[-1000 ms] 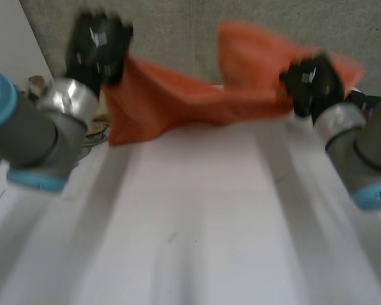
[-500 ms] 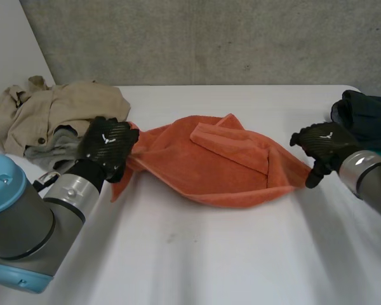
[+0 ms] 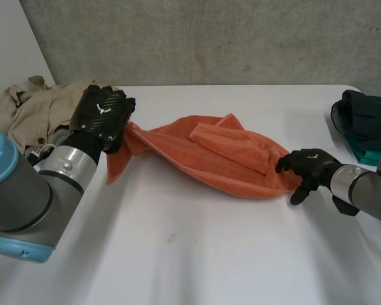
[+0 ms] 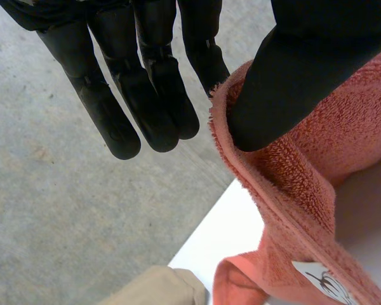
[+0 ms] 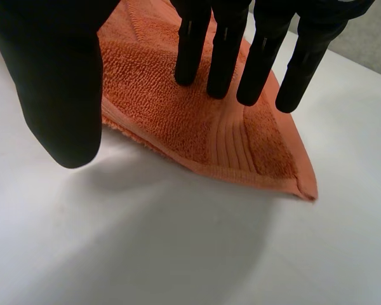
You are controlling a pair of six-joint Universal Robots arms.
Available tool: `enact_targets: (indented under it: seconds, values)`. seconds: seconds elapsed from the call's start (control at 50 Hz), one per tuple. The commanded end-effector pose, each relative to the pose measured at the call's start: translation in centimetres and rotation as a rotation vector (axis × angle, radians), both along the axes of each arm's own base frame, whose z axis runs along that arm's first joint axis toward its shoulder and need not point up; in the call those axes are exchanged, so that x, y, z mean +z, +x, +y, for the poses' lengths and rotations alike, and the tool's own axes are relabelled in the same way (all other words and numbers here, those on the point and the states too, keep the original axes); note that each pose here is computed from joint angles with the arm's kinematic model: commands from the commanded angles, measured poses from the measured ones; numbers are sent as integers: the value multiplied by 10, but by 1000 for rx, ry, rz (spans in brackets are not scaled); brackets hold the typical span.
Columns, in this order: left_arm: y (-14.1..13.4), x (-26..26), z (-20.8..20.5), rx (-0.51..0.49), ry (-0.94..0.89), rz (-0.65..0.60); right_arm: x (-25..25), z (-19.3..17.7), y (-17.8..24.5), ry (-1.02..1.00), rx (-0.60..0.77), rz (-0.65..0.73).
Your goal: Fold the laundry.
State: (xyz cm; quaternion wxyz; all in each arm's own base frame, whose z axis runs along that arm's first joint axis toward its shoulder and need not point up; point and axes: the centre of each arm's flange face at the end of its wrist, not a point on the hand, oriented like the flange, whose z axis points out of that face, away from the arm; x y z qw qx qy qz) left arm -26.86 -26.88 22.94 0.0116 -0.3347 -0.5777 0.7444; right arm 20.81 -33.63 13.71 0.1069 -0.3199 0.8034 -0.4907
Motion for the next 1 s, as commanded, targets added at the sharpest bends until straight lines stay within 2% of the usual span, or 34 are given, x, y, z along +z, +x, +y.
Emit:
enact_targets:
  seconds: [0.02, 0.34, 0.5, 0.58, 0.66, 0.68, 0.76, 0.86, 1.0]
  values:
    - [-4, 16, -8, -1, -47, 23, -10, -5, 23, -35, 19, -31]
    - [-6, 30, -14, 3, -60, 46, -18, -16, 43, -122, 26, -23]
    - [-1, 35, -17, 17, -55, 68, -3, -36, 38, -238, -50, -3]
    - [6, 51, -17, 32, -58, 89, 33, -36, 36, -327, -64, -1]
    - [18, 75, -10, 45, -59, 116, 110, -22, 26, -491, -53, 37]
    - [21, 82, -6, 46, -54, 121, 141, -13, 16, -549, -59, 76]
    - [25, 93, 5, 47, -10, 108, 201, 15, -14, -649, -95, 203]
    - [29, 92, 15, 53, 90, 66, 235, 47, -25, -710, -92, 303]
    - [31, 77, 16, 63, 192, 23, 219, 54, -26, -618, -69, 342]
